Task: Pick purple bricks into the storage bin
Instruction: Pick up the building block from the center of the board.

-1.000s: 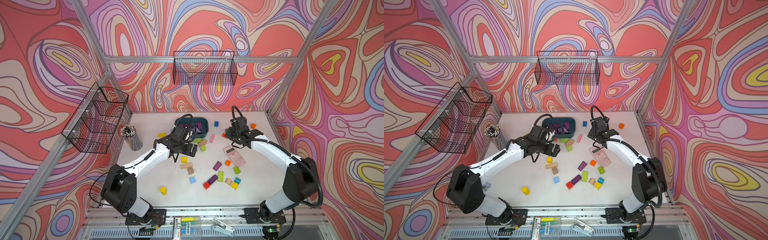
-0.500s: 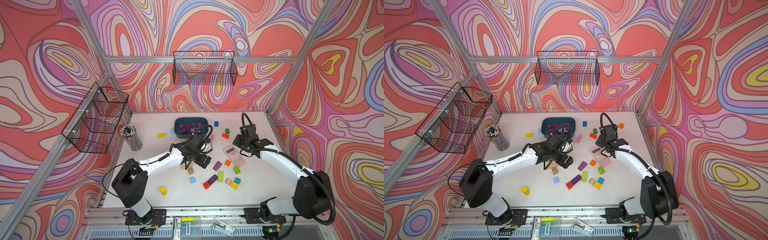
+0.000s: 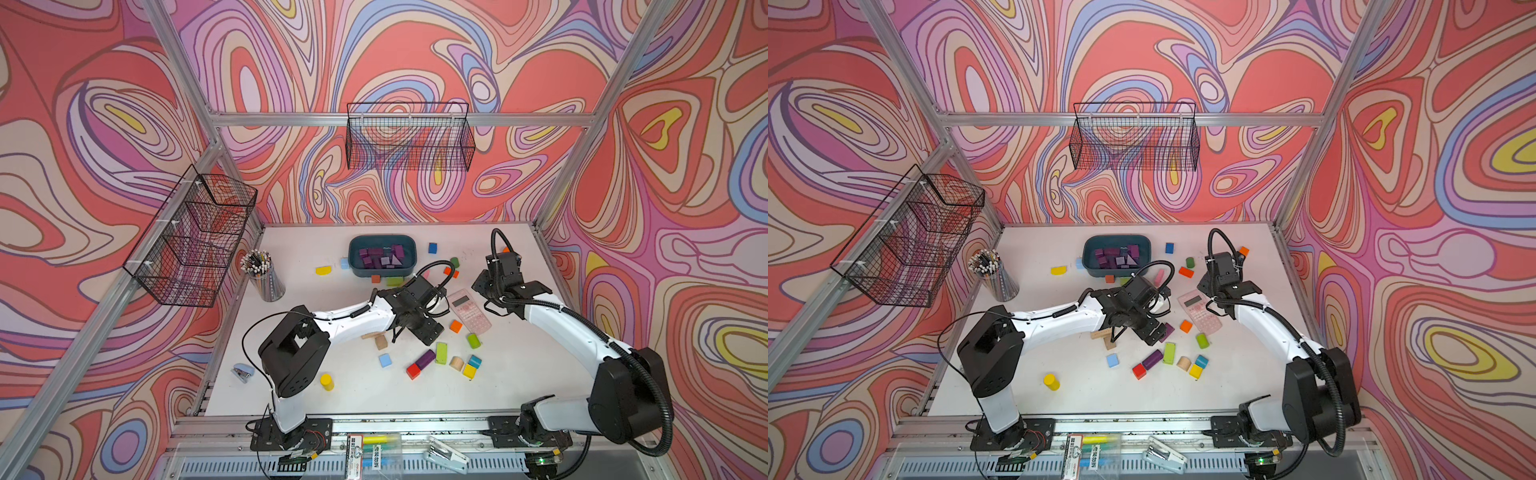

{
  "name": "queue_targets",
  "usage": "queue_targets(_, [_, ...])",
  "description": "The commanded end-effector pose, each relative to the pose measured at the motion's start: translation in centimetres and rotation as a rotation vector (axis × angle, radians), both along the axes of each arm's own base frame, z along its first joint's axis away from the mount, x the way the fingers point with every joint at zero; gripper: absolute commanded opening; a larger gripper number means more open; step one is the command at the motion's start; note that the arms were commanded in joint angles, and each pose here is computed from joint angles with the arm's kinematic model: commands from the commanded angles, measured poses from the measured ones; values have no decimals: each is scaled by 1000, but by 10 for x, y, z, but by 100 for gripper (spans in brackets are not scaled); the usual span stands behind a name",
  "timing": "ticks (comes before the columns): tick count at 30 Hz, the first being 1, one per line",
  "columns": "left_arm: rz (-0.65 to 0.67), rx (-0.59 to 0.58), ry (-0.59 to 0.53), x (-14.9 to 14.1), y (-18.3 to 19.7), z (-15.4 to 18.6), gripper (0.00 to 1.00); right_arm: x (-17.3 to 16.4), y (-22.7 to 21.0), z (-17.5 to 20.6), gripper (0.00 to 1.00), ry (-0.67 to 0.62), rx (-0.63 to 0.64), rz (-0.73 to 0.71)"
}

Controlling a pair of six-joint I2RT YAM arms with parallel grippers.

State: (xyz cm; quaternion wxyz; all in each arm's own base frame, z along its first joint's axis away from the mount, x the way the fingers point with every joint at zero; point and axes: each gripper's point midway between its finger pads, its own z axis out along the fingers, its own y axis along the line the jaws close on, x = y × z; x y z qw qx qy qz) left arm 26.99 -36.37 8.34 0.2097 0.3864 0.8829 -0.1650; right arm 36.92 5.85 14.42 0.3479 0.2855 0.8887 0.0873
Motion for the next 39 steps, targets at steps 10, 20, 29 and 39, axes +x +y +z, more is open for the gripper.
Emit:
queue_targets(10, [-15, 30, -6, 0, -22, -21, 89, 2, -18, 1, 55, -10, 84, -63])
queue_targets(20, [18, 64, -12, 10, -28, -34, 87, 2, -13, -3, 55, -1, 119, -39])
queue_targets(29, [10, 86, -8, 13, -31, -42, 82, 4, -10, -5, 55, 0, 131, -28])
queue_targets(39, [-2, 105, 16, 16, -39, -53, 69, 4, -12, -2, 55, -4, 125, -26])
